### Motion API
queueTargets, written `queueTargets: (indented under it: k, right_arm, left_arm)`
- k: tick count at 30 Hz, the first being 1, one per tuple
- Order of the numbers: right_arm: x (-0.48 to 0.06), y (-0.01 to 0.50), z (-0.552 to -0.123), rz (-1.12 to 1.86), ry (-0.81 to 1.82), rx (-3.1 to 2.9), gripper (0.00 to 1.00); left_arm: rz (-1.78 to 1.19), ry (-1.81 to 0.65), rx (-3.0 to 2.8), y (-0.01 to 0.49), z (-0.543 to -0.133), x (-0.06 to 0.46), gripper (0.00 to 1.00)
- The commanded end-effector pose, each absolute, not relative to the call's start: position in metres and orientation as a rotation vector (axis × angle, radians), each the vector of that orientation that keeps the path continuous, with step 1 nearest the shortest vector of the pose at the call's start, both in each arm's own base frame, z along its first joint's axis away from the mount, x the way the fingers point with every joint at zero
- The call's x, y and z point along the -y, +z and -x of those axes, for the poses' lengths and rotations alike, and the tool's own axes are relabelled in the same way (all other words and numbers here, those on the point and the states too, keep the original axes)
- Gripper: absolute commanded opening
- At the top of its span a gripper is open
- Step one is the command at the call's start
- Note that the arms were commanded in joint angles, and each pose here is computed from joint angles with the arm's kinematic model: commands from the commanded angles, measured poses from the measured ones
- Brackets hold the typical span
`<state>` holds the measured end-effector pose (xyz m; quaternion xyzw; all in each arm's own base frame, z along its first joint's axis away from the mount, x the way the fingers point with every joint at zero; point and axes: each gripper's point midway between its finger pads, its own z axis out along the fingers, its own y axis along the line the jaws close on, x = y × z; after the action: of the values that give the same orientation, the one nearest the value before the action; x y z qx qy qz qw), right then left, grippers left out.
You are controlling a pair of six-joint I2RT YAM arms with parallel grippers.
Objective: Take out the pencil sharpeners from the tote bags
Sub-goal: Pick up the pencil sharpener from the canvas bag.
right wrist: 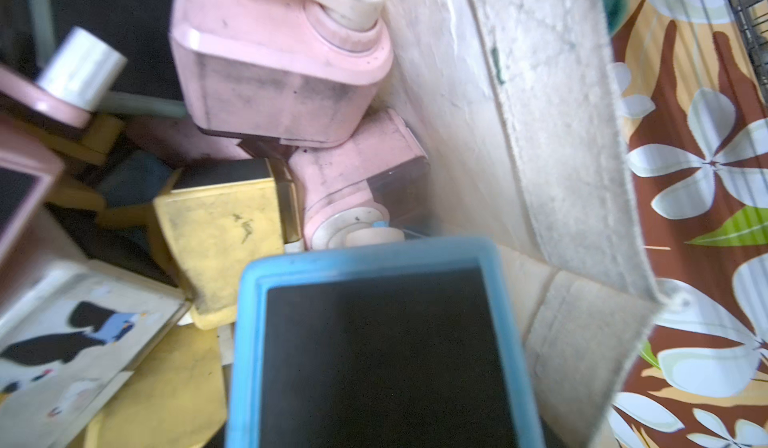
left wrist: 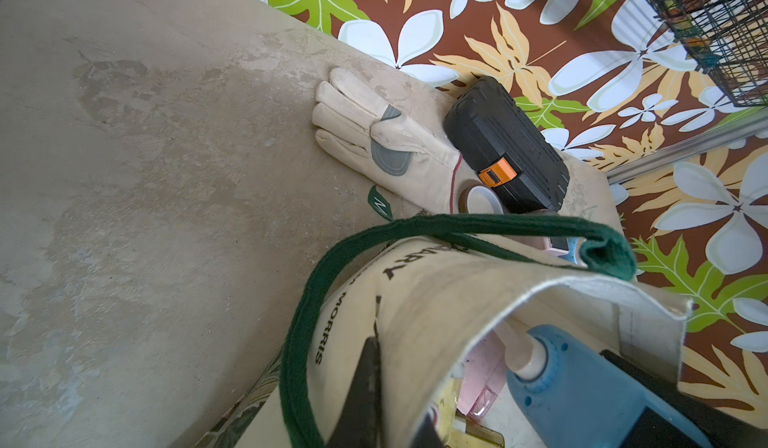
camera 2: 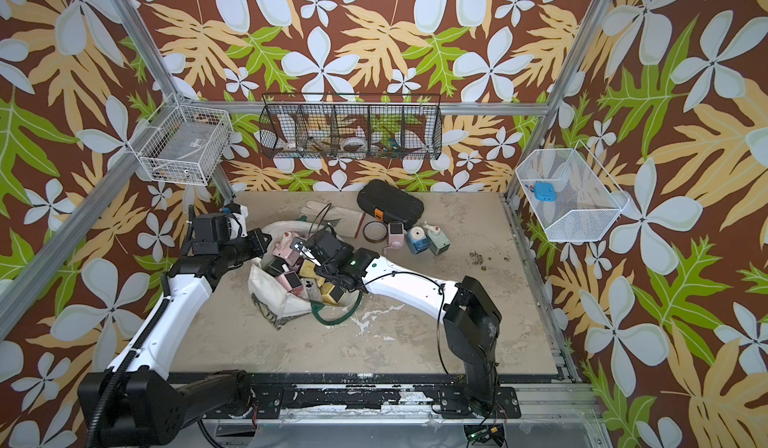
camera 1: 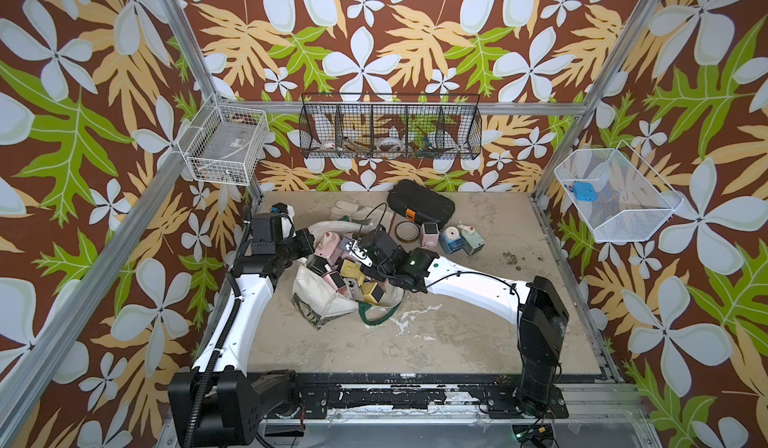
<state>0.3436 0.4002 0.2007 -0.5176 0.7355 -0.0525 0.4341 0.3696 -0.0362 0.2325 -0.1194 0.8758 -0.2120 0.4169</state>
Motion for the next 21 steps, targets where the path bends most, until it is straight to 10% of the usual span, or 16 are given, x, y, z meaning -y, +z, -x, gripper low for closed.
queueTargets:
  k: [1, 21]
  right_arm:
    - [-0.413, 0.218, -0.334, 1.237, 0.054, -1.819, 0.39]
    - [-0.328, 0.322, -0.331, 0.808, 0.483, -1.804, 0.33]
  left_arm:
    - [0.275, -0.54, -2.121, 0.252, -0.377, 0.036, 0.0]
    - [0.275, -0.541, -2.123, 0.251, -0.377, 0.036, 0.0]
